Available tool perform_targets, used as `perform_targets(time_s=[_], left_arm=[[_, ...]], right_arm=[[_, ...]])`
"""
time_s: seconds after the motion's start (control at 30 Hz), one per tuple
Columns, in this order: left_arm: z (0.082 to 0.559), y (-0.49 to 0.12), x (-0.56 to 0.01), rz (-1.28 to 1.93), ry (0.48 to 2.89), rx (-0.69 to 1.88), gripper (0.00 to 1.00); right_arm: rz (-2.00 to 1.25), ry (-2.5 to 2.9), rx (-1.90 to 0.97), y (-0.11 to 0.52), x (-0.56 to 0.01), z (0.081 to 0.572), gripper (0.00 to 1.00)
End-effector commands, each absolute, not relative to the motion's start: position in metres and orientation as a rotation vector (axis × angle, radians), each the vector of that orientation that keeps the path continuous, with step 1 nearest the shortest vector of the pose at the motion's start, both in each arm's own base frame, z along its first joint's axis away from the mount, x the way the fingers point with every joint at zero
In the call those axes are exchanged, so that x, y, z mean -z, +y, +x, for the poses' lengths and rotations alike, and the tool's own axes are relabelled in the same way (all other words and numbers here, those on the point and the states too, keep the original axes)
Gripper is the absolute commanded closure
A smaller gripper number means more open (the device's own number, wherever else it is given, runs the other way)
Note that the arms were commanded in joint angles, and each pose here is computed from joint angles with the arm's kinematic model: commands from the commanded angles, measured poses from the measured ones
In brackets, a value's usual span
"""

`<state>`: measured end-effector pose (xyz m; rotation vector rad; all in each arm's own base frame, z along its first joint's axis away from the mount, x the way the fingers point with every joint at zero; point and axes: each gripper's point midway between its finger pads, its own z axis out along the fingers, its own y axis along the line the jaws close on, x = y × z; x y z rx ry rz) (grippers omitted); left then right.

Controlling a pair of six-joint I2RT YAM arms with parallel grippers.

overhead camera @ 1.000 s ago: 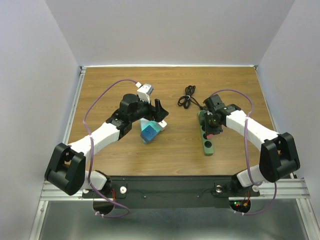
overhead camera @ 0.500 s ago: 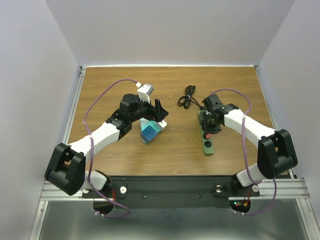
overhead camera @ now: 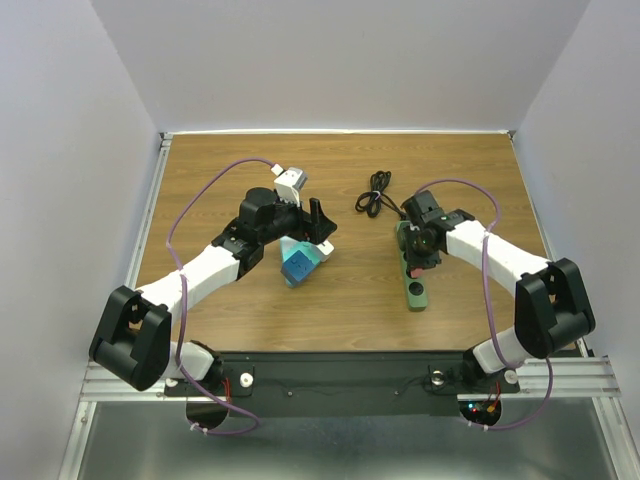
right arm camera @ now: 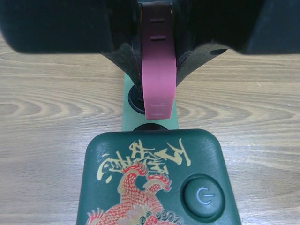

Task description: Insert the plug

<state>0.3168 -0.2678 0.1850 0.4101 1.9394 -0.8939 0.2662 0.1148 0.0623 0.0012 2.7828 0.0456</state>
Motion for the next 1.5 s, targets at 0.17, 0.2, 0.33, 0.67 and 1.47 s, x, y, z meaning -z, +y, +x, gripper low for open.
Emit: perform_targets(time_s=[0.17, 0.2, 0.33, 0.67, 1.47], left_arm=[[0.319, -0.267, -0.192, 0.431, 1.896, 0.887, 0.08], [0.318, -0.266, -0.192, 0.431, 1.897, 0.887, 0.08], [0.318, -0.267, -0.194, 0.434, 1.89, 0.888, 0.08], [0.319, -0.267, -0.196, 0.436, 1.885, 0.89, 0.08], [0.317, -0.264, -0.206, 0.448, 1.857, 0.884, 0.08]], right_arm=[[0.024, 2.816, -0.017, 0.12, -0.044, 0.255, 1.0], [0.026, 2.823, -0.008, 0.119, -0.042, 0.254, 1.0], [0.037, 2.863, 0.011, 0.116, -0.031, 0.246, 0.99], [0.036, 2.963, 0.068, 0.109, -0.001, 0.223, 1.0], [0.007, 3.073, 0.123, 0.117, 0.026, 0.186, 1.0]])
